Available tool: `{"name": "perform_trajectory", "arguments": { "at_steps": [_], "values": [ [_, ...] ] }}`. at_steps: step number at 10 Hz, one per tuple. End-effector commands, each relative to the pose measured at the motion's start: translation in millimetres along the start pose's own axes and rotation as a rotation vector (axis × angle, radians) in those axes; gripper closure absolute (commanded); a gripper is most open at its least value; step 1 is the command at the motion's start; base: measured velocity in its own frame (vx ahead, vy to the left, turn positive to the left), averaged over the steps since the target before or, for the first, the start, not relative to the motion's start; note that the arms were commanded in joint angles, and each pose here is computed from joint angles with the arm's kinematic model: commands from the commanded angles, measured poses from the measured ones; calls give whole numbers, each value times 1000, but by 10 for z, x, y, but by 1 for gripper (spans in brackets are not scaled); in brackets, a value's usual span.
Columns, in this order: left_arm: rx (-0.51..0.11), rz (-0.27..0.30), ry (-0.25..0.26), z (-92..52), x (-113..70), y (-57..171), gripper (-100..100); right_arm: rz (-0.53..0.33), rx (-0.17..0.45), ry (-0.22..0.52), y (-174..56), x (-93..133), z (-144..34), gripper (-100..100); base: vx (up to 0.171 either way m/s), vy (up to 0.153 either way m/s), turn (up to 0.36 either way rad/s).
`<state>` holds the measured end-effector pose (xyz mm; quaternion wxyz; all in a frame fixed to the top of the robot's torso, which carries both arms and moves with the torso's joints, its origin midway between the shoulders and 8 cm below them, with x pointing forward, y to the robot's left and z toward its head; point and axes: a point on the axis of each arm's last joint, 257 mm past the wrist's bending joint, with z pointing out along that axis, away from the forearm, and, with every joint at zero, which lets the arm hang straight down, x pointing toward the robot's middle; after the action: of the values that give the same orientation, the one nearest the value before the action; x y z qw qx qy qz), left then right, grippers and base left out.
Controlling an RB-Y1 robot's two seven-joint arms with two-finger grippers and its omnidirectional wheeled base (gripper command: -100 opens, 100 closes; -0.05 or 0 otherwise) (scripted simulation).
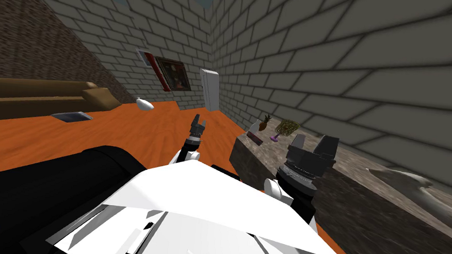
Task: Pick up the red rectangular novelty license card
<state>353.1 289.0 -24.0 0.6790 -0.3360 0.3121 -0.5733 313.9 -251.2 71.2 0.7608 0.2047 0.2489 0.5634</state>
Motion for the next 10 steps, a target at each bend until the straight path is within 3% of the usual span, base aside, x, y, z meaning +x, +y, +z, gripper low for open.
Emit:
{"name": "perform_trajectory", "arguments": {
  "at_steps": [1, 4, 8, 9, 10],
  "values": [
    [0, 0, 0, 0, 0, 0, 0, -16, 17, 31, -66, 45, -62, -100, -11, 27, 19],
    [0, 0, 0, 0, 1, 0, 0, -73, 95, 110, -333, 139, -336, -100, -36, 87, 27],
    [0, 0, 0, 0, 1, 0, 0, -180, 271, 238, -842, 199, -1051, -100, -45, 147, 51],
    [0, 0, 0, 0, 1, 0, 0, -190, 278, 240, -860, 196, -1075, -100, -38, 120, 13],
    [0, 0, 0, 0, 1, 0, 0, -226, 333, 279, -990, 187, -1329, -100, -24, 118, 49]
  ]
}}
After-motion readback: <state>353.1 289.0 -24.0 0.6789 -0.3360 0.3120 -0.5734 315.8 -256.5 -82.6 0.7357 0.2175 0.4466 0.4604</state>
